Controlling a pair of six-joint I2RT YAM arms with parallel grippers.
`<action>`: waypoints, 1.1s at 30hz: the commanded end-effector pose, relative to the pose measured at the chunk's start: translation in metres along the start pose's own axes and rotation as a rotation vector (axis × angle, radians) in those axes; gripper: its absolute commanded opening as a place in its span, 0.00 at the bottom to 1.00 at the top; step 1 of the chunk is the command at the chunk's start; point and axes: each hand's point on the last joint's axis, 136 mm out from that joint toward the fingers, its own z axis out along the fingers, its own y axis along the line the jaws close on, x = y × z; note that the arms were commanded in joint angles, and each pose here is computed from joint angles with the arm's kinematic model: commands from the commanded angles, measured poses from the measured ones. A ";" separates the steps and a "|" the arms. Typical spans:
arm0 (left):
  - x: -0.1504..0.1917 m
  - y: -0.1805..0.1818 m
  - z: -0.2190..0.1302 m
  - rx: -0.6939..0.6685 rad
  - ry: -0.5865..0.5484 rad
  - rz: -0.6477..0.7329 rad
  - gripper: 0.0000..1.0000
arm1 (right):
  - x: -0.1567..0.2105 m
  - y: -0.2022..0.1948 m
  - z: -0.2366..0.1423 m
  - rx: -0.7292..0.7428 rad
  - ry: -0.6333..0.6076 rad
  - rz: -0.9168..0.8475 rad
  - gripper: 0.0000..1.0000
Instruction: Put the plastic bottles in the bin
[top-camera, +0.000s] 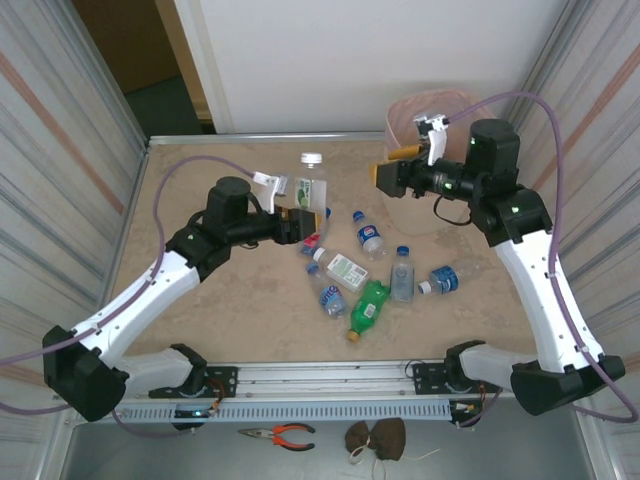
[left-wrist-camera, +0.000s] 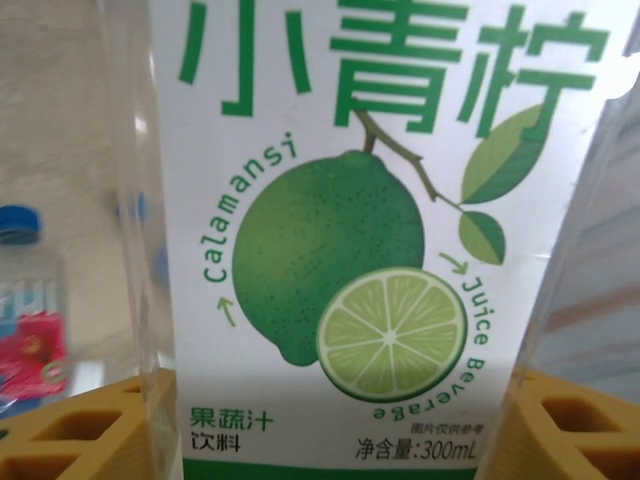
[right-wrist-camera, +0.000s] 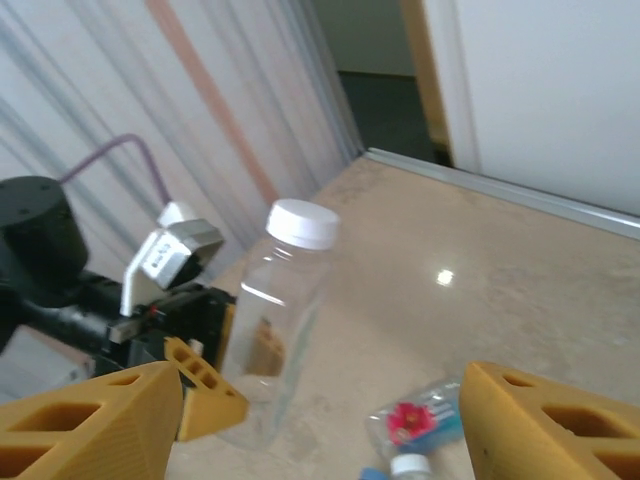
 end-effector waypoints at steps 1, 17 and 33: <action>-0.018 -0.044 -0.005 0.190 -0.032 0.126 0.51 | -0.004 0.020 0.015 -0.085 -0.014 0.020 0.77; -0.020 -0.128 -0.017 0.595 0.009 0.268 0.51 | 0.030 0.069 0.059 -0.334 0.117 -0.023 0.89; -0.031 -0.115 -0.019 0.466 -0.069 0.272 0.72 | 0.014 0.059 0.051 -0.254 0.064 -0.044 0.63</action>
